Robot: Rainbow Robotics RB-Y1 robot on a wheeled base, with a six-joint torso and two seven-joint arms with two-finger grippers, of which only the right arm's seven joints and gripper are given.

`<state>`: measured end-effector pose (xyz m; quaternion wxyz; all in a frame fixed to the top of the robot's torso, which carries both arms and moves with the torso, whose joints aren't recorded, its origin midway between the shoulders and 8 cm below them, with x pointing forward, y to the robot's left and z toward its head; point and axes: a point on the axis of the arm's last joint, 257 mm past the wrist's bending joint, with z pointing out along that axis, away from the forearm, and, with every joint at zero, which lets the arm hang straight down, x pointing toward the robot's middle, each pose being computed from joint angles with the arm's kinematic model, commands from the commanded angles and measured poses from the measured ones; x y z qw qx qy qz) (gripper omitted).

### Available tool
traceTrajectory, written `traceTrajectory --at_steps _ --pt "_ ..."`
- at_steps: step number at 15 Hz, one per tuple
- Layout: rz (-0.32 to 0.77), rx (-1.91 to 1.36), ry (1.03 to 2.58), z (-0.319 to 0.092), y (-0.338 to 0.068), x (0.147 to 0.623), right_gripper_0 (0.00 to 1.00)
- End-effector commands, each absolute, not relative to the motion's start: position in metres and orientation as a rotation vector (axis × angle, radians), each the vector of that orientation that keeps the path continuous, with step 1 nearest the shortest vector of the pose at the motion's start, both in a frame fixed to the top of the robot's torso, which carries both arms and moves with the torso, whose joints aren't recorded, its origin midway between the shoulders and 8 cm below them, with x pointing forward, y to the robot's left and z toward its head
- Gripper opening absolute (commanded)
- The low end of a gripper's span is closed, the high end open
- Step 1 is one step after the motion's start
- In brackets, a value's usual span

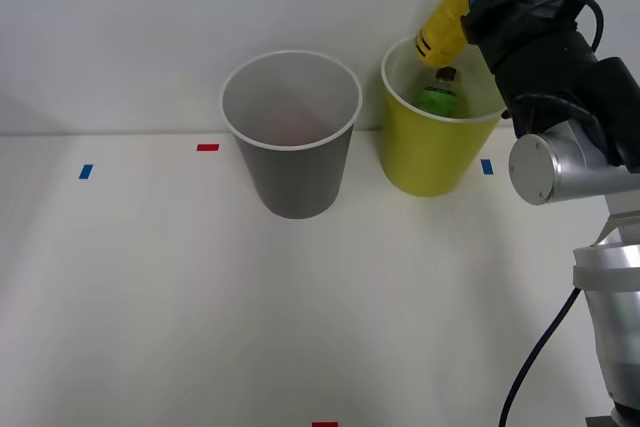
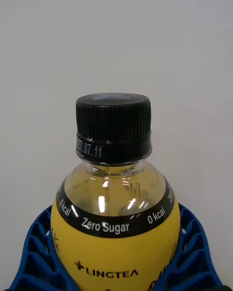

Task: Put cans in the gray bin, plastic bottles in the light green bin

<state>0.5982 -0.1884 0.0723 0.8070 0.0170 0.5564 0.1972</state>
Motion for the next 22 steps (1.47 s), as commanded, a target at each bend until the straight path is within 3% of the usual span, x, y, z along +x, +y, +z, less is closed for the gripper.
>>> traceTrajectory --at_steps 1,3,4,6,7,8,18,22 --pt "0.391 0.018 1.213 0.067 -0.187 0.600 0.00" --pt "0.391 0.011 1.215 0.066 -0.184 0.600 0.00" --pt "0.390 0.012 1.216 0.065 -0.185 0.600 0.12" --pt "0.408 0.023 1.220 0.063 -0.182 0.600 0.56" --pt "0.422 0.032 1.220 0.062 -0.180 0.600 0.69" --pt "0.439 0.036 1.221 0.061 -0.175 0.599 0.74" --pt "0.501 0.040 1.163 0.070 -0.156 0.590 0.77" --pt "0.512 0.014 1.013 0.054 -0.160 0.545 0.77"
